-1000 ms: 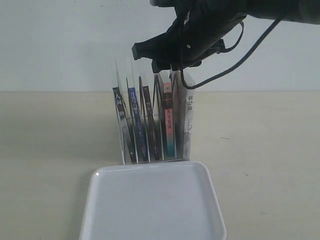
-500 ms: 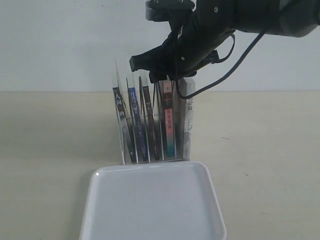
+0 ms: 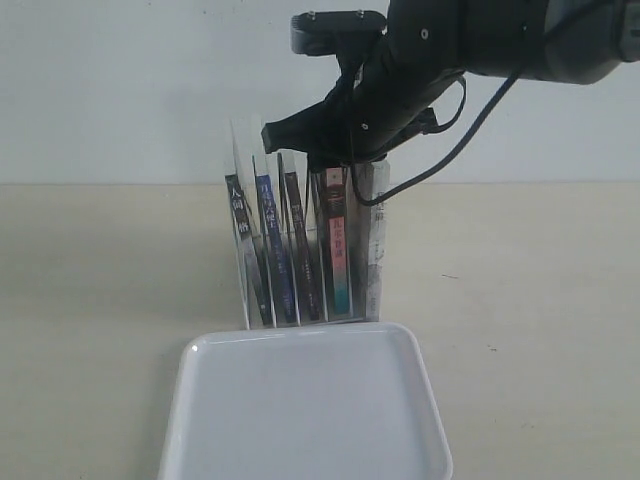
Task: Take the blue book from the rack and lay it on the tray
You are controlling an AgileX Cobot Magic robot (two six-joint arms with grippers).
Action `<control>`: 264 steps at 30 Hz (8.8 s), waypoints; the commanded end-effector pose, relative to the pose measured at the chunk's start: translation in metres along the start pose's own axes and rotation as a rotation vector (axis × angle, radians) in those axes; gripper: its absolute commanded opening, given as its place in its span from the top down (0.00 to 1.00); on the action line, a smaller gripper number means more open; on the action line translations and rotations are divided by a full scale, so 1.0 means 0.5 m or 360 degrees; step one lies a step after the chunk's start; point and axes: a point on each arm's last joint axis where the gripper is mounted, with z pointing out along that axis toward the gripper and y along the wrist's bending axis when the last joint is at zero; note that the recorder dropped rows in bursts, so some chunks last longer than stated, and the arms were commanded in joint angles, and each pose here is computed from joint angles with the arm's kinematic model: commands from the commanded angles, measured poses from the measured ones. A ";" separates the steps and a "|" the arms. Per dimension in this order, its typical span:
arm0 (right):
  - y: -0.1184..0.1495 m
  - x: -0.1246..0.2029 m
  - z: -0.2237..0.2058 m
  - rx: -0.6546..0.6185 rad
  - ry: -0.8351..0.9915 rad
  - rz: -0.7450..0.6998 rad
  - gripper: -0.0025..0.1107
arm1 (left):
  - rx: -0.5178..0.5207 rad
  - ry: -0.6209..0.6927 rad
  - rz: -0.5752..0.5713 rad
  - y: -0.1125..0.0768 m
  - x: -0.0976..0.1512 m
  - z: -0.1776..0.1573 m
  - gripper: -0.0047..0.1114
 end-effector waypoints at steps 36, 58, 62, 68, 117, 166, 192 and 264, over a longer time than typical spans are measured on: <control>0.006 -0.052 -0.132 -0.0009 -0.0262 -0.0043 0.98 | -0.0003 -0.0012 0.0001 0.000 -0.003 -0.001 0.92; 0.005 -0.074 -0.178 -0.0004 -0.0433 -0.0019 0.98 | -0.0003 -0.0012 0.0001 0.000 -0.003 -0.001 0.92; 0.005 -0.077 -0.179 -0.0006 -0.0458 -0.0021 0.98 | -0.0003 -0.0012 0.0001 0.000 -0.003 -0.001 0.92; 0.004 -0.065 -0.125 -0.0001 -0.0388 0.0015 0.98 | -0.0003 -0.0012 0.0001 0.000 -0.003 -0.001 0.92; -0.009 -0.002 -0.012 0.0075 -0.0192 -0.0038 0.48 | -0.0003 -0.0012 0.0001 0.000 -0.003 -0.001 0.92; 0.137 -0.057 -0.178 -0.0008 -0.0074 -0.0227 0.60 | -0.0003 -0.0012 0.0001 0.000 -0.003 -0.001 0.92; 0.176 -0.095 -0.026 0.0168 0.0034 -0.0210 0.71 | -0.0003 -0.0012 0.0001 0.000 -0.003 -0.001 0.92; 0.136 -0.054 0.082 0.0274 0.0226 -0.0180 0.84 | -0.0003 -0.0012 0.0001 0.000 -0.003 -0.001 0.92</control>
